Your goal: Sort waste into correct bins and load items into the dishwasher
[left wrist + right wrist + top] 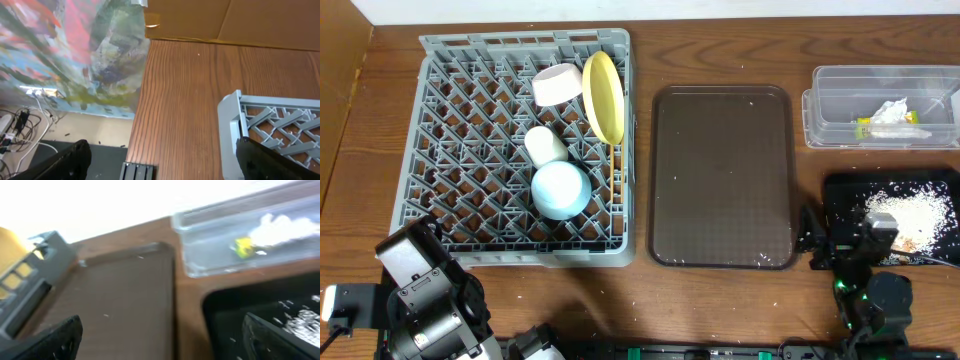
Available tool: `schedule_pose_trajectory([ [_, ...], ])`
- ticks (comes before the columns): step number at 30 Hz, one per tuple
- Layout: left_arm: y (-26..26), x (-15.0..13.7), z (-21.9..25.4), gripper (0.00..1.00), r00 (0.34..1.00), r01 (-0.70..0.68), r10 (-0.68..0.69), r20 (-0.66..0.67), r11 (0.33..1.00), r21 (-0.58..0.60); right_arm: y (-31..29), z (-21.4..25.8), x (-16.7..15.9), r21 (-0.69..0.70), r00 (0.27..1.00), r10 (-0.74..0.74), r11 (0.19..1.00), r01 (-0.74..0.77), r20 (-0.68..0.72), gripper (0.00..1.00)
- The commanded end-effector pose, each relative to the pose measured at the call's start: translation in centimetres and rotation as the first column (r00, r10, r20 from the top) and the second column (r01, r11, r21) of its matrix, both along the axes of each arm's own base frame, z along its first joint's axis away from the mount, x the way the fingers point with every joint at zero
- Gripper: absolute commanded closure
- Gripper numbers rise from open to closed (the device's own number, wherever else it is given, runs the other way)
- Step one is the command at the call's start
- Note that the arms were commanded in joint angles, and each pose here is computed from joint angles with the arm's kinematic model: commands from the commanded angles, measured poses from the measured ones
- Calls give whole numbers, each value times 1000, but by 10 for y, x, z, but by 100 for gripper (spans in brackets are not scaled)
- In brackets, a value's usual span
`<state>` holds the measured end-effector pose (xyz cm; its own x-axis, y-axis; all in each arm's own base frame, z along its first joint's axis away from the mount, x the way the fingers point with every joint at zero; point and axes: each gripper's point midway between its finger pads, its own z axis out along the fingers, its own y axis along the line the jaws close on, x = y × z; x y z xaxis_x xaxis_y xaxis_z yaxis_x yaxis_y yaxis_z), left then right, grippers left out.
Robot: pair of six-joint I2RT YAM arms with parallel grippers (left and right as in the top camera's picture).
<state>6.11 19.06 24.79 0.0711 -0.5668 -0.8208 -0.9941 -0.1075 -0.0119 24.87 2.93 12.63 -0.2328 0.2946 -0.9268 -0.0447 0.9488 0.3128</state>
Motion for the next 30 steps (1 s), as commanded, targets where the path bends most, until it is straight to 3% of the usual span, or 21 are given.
schedule_pose_trajectory([
  [1, 1, -3, 5, 6, 1000, -21, 21, 19, 1000, 13, -15, 10, 0, -60, 998, -42, 997, 45, 54, 1],
  [5, 1, -2, 5, 6, 1000, -21, 21, 19, 1000, 13, -25, 20, -1, -130, 992, -66, 988, 79, 103, 1],
  [13, 1, -2, 5, 6, 1000, -21, 21, 19, 1000, 13, -34, 29, -3, -404, 986, -39, 909, 101, 159, 1],
  [30, 1, -3, 5, 6, 1000, -21, 21, 19, 1000, 13, -48, 30, -3, -397, 982, -93, 905, 151, 163, 1],
])
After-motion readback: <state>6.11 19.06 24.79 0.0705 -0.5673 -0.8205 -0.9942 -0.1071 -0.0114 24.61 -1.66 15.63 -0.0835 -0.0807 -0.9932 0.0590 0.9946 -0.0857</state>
